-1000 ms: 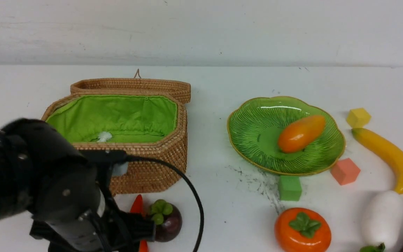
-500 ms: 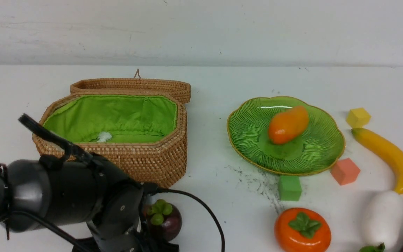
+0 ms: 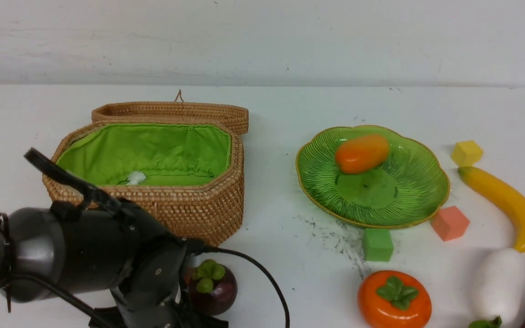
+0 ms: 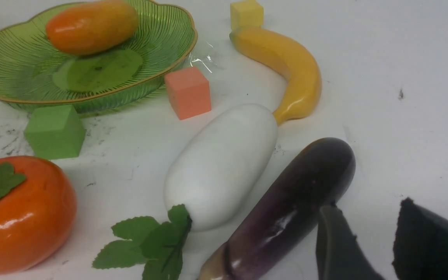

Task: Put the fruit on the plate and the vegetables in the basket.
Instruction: Use the left arm to grab a carrot and put it into the left basket

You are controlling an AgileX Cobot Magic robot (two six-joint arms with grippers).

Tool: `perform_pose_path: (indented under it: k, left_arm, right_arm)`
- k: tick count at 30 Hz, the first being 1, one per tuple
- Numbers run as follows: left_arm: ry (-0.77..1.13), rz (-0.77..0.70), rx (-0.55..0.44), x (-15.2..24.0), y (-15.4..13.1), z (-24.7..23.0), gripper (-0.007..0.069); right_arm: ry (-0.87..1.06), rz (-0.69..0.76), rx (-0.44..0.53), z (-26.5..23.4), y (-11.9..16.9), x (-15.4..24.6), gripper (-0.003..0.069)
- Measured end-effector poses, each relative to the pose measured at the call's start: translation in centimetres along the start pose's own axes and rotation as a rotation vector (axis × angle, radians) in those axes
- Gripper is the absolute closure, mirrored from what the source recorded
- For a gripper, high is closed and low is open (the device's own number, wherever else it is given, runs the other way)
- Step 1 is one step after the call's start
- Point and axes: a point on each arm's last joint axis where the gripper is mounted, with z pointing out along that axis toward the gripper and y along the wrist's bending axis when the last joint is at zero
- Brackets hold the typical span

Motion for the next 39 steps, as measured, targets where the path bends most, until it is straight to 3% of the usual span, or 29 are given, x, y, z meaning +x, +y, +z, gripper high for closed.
perform_pose_path:
  k: [13,19,25,29,30,33,37,38,39]
  left_arm:
    - [0.017,0.064,0.001,3.0,2.3,-7.5,0.0266]
    - [-0.171,0.048,0.104,4.6,3.9,-14.7,0.0266]
    - [-0.447,-0.013,0.148,2.9,4.5,-21.4,0.0266]
    - [-0.599,-0.245,0.205,-1.0,4.9,-23.4,0.0266]
    - [-0.601,-0.254,0.206,-1.2,4.9,-23.4,0.0266]
    - [-0.594,-0.463,0.24,-5.3,5.8,-21.5,0.0266]
    - [-0.518,-0.772,0.383,-9.4,6.8,-18.7,0.0266]
    - [-0.519,-0.781,0.383,-9.6,6.9,-18.5,0.0266]
    - [-0.492,-0.887,0.454,-11.2,7.1,-17.1,0.0266]
  right_arm:
    - [0.0,0.0,0.0,0.0,0.0,0.0,0.0414]
    - [0.0,0.0,0.0,0.0,0.0,0.0,0.0414]
    - [0.0,0.0,0.0,0.0,0.0,0.0,0.0414]
    - [0.0,0.0,0.0,0.0,0.0,0.0,0.0414]
    - [0.0,0.0,0.0,0.0,0.0,0.0,0.0414]
    - [0.0,0.0,0.0,0.0,0.0,0.0,0.0414]
    - [0.0,0.0,0.0,0.0,0.0,0.0,0.0414]
    - [0.0,0.0,0.0,0.0,0.0,0.0,0.0414]
    - [0.0,0.0,0.0,0.0,0.0,0.0,0.0414]
